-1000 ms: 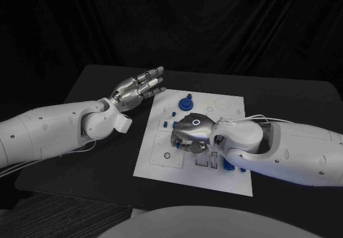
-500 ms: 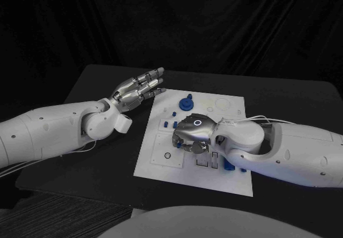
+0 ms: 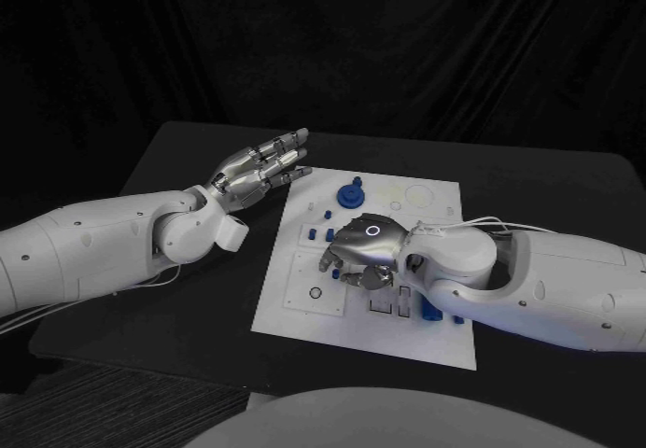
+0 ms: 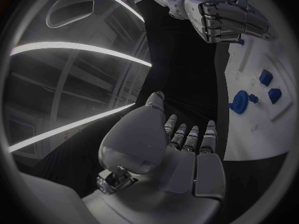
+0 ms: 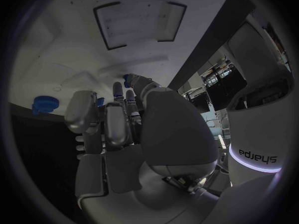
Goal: Assemble the parts on the task board
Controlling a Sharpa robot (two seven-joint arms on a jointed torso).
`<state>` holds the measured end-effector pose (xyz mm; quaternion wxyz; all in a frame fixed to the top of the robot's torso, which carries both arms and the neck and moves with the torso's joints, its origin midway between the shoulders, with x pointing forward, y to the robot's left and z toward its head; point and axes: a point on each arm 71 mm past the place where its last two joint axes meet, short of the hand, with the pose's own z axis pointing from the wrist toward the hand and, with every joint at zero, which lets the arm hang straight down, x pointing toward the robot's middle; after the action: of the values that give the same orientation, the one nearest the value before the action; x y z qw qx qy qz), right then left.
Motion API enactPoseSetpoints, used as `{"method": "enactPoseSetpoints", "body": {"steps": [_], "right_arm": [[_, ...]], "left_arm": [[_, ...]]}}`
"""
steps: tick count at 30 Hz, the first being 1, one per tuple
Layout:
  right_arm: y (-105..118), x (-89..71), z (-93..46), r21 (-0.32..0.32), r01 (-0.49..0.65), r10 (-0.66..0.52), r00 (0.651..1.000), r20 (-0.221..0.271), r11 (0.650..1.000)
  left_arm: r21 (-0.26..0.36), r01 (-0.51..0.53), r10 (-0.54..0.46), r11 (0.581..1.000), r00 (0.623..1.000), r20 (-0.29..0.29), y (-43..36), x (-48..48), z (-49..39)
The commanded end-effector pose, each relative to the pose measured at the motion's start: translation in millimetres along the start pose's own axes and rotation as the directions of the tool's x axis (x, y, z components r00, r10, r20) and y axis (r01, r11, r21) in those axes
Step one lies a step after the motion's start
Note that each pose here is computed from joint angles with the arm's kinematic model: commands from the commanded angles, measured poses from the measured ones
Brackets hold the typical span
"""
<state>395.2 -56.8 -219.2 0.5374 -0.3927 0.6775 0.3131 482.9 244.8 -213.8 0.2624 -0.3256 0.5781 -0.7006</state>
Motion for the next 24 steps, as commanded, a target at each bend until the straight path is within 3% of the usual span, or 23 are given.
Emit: {"method": "enactPoseSetpoints", "body": {"steps": [1, 9, 14, 18, 24], "right_arm": [[-0.9, 2.1, 0.2, 0.020, 0.008, -0.008, 1.000, -0.019, 1.000], [-1.9, 1.4, -0.1, 0.028, 0.007, -0.007, 1.000, -0.006, 1.000], [-6.3, -0.1, -4.8, 0.046, 0.002, -0.003, 1.000, 0.027, 0.999], [-17.3, -6.2, -14.4, 0.062, 0.008, -0.012, 0.998, 0.068, 0.998], [-53.3, -29.4, -38.9, 0.140, -0.014, -0.001, 0.995, 0.104, 0.990]], "left_arm": [[0.009, 0.015, -0.015, 1.000, 1.000, -0.014, 0.3, 1.8, 0.5], [0.007, 0.017, -0.017, 1.000, 1.000, -0.015, 0.9, 1.5, 0.4], [0.006, 0.018, -0.017, 1.000, 1.000, -0.014, 1.2, 0.9, -0.6], [0.006, 0.017, -0.017, 1.000, 1.000, -0.011, 1.2, 0.2, -1.8], [0.005, 0.013, -0.013, 1.000, 1.000, -0.001, 0.4, -2.0, -4.7]]}}
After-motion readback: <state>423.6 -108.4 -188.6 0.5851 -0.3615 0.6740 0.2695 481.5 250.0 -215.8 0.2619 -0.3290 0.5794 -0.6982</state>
